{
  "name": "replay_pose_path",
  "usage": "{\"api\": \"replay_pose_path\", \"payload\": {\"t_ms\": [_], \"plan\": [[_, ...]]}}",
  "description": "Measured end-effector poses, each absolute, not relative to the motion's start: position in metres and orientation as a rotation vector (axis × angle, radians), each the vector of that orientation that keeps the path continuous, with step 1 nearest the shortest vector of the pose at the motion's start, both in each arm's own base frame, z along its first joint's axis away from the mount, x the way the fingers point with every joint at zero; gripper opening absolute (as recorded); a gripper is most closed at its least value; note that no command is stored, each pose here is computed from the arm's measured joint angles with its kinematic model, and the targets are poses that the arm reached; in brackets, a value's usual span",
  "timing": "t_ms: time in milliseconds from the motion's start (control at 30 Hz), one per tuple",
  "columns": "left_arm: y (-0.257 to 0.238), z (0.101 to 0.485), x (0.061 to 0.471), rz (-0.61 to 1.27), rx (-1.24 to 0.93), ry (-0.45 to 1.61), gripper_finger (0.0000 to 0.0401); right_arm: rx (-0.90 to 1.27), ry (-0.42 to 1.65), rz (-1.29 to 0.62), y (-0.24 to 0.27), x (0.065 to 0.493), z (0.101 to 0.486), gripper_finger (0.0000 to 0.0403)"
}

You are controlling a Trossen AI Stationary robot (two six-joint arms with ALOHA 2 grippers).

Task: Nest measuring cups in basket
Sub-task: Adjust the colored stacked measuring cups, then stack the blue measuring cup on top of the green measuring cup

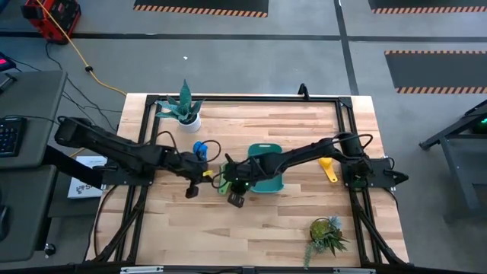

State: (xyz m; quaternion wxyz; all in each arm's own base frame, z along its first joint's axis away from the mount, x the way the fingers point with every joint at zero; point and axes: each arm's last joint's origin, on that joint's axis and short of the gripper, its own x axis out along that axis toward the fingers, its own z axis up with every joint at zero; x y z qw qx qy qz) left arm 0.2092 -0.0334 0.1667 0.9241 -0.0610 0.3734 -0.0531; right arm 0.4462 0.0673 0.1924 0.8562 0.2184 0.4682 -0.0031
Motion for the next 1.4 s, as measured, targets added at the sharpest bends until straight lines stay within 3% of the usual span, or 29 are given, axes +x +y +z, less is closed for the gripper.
{"api": "replay_pose_path", "payload": {"t_ms": [233, 400, 733, 1000, 1200, 1400], "plan": [[-0.039, 0.141, 0.216, -0.118, -0.102, 0.880, 0.0000, 0.558, 0.910, -0.011, 0.068, 0.447, 0.180, 0.0000], [-0.042, 0.131, 0.229, -0.126, -0.103, 0.833, 0.0000, 0.543, 0.911, -0.047, 0.067, 0.447, 0.179, 0.0000], [-0.044, 0.132, 0.239, -0.134, -0.117, 0.748, 0.0000, 0.465, 0.902, -0.110, 0.064, 0.446, 0.178, 0.0000], [-0.043, 0.128, 0.233, -0.135, -0.110, 0.813, 0.0000, 0.459, 0.966, -0.052, 0.060, 0.441, 0.179, 0.0000], [-0.036, 0.139, 0.222, -0.112, -0.117, 0.846, 0.0000, 0.364, 1.084, -0.102, 0.055, 0.415, 0.205, 0.0000], [-0.026, 0.175, 0.211, -0.092, -0.147, 0.689, 0.0000, 0.236, 1.147, -0.207, 0.055, 0.382, 0.240, 0.0000]]}}
